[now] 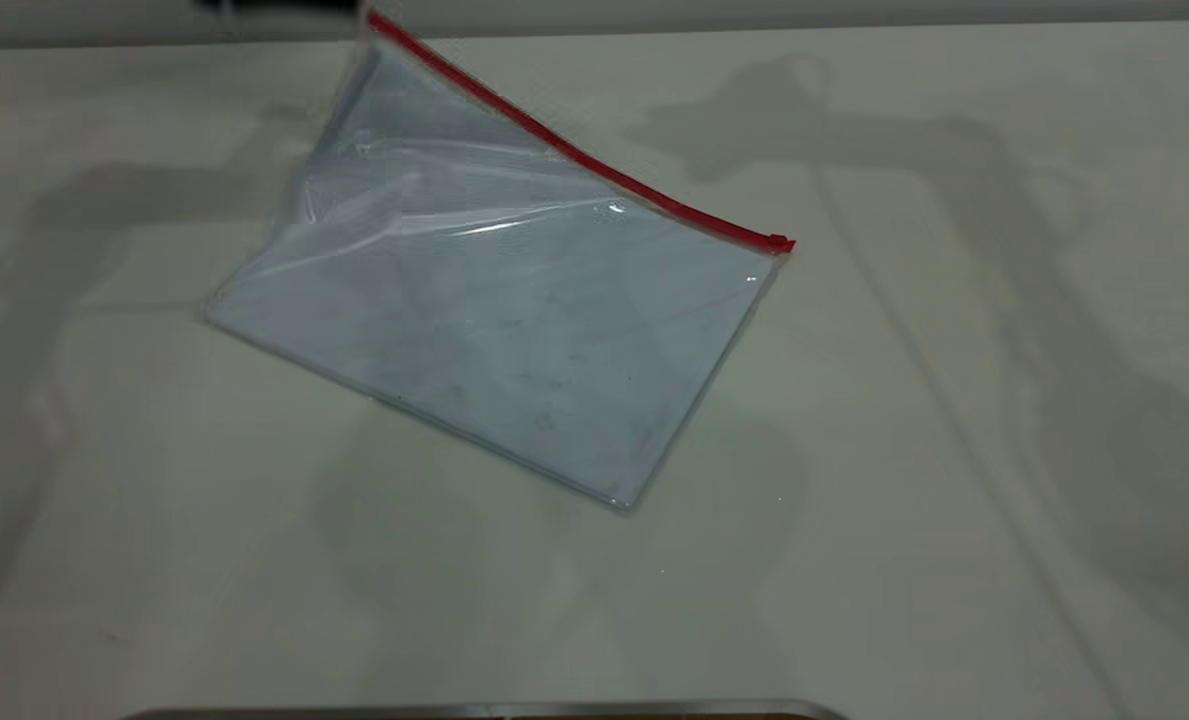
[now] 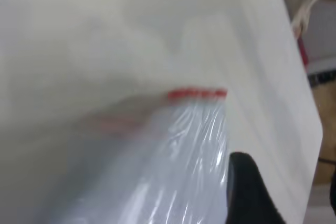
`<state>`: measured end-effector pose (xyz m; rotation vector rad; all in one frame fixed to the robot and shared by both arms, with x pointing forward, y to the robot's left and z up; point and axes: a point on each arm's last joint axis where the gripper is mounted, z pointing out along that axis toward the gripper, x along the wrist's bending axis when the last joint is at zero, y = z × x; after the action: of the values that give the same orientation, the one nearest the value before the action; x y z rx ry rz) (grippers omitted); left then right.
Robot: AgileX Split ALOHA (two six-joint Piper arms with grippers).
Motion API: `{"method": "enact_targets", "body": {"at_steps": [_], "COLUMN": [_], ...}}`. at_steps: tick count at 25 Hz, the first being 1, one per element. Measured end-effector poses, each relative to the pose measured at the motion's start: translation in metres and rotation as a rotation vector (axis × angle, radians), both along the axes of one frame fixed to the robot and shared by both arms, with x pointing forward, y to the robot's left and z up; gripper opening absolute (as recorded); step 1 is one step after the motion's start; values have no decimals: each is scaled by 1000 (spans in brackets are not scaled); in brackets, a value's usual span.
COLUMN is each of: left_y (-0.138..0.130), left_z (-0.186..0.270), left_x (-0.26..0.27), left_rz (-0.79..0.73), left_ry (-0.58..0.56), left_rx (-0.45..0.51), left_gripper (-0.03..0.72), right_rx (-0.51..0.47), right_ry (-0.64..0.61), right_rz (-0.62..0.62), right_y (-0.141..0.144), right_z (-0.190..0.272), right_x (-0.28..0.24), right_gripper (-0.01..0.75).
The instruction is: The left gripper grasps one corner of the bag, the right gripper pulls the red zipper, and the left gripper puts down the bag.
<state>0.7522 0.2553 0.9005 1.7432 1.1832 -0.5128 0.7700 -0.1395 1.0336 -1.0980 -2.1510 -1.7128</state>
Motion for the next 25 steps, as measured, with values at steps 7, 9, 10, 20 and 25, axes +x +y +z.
{"method": "enact_targets", "body": {"at_steps": [7, 9, 10, 20, 25], "left_y": [11, 10, 10, 8, 7], "left_z": [120, 148, 164, 297, 354], "left_x": [2, -6, -10, -79, -127], "left_rz": [82, 84, 84, 118, 164], "left_ry": [-189, -243, -273, -503, -598], "left_rx": [-18, -18, -17, 78, 134], "left_gripper": [443, 443, 443, 443, 443], "right_rx": [174, 182, 185, 125, 12], "right_ry": [-17, -12, -15, -214, -320], "right_rz": [53, 56, 56, 11, -107], "right_y": [10, 13, 14, 2, -9], "right_z": [48, 58, 65, 171, 227], "right_x": [-17, -22, -25, -77, -117], "right_gripper": [363, 363, 361, 354, 354]}}
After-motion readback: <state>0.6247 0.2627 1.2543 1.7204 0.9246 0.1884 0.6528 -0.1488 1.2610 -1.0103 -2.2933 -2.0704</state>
